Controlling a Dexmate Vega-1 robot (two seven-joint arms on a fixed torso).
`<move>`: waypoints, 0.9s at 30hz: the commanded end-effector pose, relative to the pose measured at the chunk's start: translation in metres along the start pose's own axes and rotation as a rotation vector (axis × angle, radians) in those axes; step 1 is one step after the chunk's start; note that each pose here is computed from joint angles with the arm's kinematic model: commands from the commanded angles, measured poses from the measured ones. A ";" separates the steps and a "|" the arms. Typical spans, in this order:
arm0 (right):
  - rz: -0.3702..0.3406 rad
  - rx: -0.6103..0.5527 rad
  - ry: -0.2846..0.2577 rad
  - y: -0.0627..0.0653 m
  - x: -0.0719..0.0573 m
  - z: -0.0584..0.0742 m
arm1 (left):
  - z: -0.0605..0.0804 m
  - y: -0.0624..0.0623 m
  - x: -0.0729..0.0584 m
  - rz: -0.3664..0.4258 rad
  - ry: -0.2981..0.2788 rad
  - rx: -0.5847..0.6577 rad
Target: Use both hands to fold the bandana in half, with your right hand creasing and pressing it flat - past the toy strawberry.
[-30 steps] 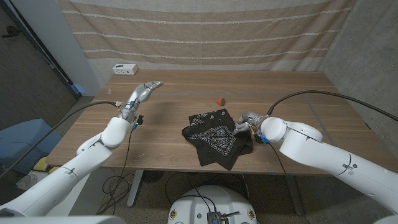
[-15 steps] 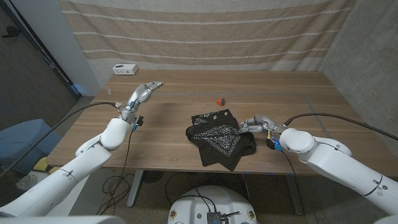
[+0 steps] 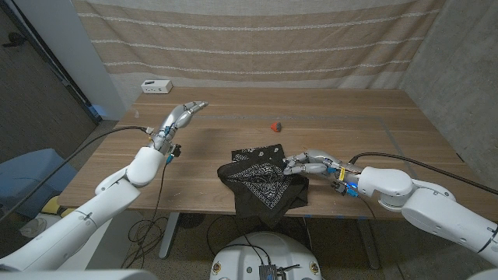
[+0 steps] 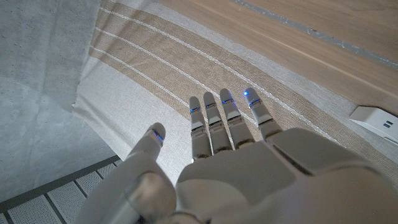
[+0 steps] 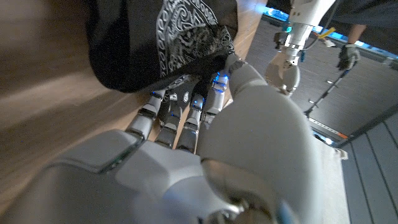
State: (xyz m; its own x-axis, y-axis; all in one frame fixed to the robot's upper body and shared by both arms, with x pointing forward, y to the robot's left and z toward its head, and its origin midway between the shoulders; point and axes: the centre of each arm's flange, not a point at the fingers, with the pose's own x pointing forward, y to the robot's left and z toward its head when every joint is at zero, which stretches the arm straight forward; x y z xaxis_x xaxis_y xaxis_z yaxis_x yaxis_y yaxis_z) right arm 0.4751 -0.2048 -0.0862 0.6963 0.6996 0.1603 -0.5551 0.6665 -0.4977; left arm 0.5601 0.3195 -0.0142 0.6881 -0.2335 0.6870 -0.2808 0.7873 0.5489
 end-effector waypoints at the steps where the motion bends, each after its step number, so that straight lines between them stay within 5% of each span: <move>1: -0.079 -0.103 -0.266 0.011 -0.018 0.047 | 0.002 -0.002 0.003 -0.020 -0.007 0.000; 5: -0.082 -0.262 -0.132 0.025 -0.012 0.065 | 0.002 -0.002 0.006 -0.042 -0.004 0.001; 9: -0.068 -0.407 0.016 0.037 -0.002 0.079 | 0.003 -0.002 0.015 -0.157 0.041 0.026; 14: -0.066 -0.517 0.129 0.047 0.008 0.086 | 0.008 -0.008 0.038 -0.445 0.148 0.119; 18: -0.061 -0.600 0.210 0.055 0.016 0.090 | 0.006 -0.021 0.060 -0.703 0.205 -0.009; 27: -0.090 -0.730 0.382 0.065 0.035 0.086 | 0.028 -0.071 0.086 -1.066 0.120 -0.315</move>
State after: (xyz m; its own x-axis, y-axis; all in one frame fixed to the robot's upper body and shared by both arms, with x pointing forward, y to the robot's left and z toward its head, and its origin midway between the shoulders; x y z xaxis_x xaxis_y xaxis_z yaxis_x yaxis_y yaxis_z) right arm 0.3904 -0.1026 -0.0198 0.6216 0.7615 0.1836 -0.2445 0.4113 -0.8781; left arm 0.6110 0.2945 0.0199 0.8381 -0.4408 0.3213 0.0601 0.6601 0.7488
